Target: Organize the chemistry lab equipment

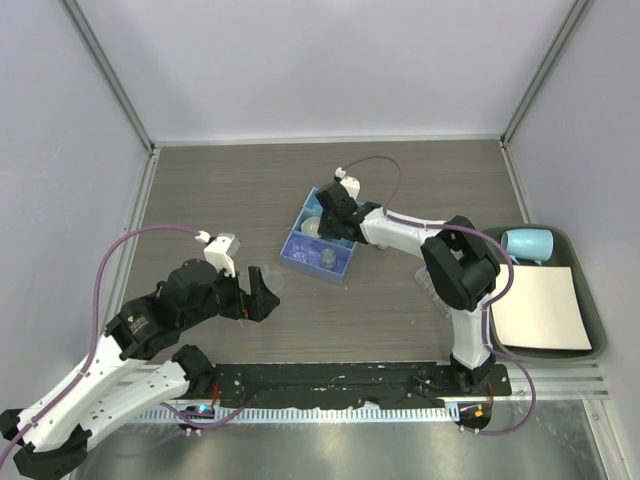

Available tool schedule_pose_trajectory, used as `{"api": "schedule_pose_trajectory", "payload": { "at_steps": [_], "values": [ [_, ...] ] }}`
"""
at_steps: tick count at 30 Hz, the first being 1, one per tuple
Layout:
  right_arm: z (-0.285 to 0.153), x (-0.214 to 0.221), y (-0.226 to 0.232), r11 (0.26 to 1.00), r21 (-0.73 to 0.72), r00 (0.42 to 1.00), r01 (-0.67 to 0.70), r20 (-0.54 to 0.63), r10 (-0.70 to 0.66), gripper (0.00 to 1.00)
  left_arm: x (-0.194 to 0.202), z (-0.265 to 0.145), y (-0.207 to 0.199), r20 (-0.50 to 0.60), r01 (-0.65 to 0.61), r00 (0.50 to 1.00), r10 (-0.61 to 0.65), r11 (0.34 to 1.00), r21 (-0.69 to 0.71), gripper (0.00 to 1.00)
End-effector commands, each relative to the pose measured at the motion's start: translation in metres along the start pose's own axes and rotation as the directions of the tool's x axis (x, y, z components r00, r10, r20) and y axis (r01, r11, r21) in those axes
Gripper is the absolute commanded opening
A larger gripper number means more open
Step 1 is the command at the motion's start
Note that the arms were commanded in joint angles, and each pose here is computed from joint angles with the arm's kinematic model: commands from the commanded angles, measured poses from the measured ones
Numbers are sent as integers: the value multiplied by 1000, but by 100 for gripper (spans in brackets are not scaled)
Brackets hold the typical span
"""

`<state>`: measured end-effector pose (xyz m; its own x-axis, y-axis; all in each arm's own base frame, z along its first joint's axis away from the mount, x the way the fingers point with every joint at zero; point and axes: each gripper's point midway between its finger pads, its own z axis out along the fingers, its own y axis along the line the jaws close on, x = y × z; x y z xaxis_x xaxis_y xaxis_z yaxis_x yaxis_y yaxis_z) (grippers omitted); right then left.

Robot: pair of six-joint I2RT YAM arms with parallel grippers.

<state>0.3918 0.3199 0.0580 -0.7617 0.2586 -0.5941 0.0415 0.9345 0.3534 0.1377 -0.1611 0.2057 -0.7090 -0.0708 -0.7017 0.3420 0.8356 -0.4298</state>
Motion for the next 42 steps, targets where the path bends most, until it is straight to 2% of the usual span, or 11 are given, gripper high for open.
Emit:
{"api": "schedule_pose_trajectory", "payload": {
  "at_steps": [1, 7, 29, 33, 42],
  "values": [
    [-10, -35, 13, 1000, 1, 996, -16, 91, 15, 19, -3, -2, -2, 14, 2, 1000, -2, 1000, 16, 100],
    [-3, -34, 13, 1000, 18, 997, 1, 79, -3, 24, -2, -1, -2, 10, 1, 1000, -1, 1000, 13, 100],
    [15, -17, 2, 998, 60, 999, 24, 40, -26, 24, -1, -1, -2, 4, -1, 1000, 0, 1000, 11, 100],
    [17, -14, 0, 996, 75, 999, 37, 21, -39, 36, -1, 0, -2, 2, -1, 1000, 1, 1000, 11, 100],
    [17, -13, -3, 995, 92, 999, 45, 19, -47, 45, 0, 0, -2, -3, -3, 1000, 3, 1000, 13, 100]
  ]
}}
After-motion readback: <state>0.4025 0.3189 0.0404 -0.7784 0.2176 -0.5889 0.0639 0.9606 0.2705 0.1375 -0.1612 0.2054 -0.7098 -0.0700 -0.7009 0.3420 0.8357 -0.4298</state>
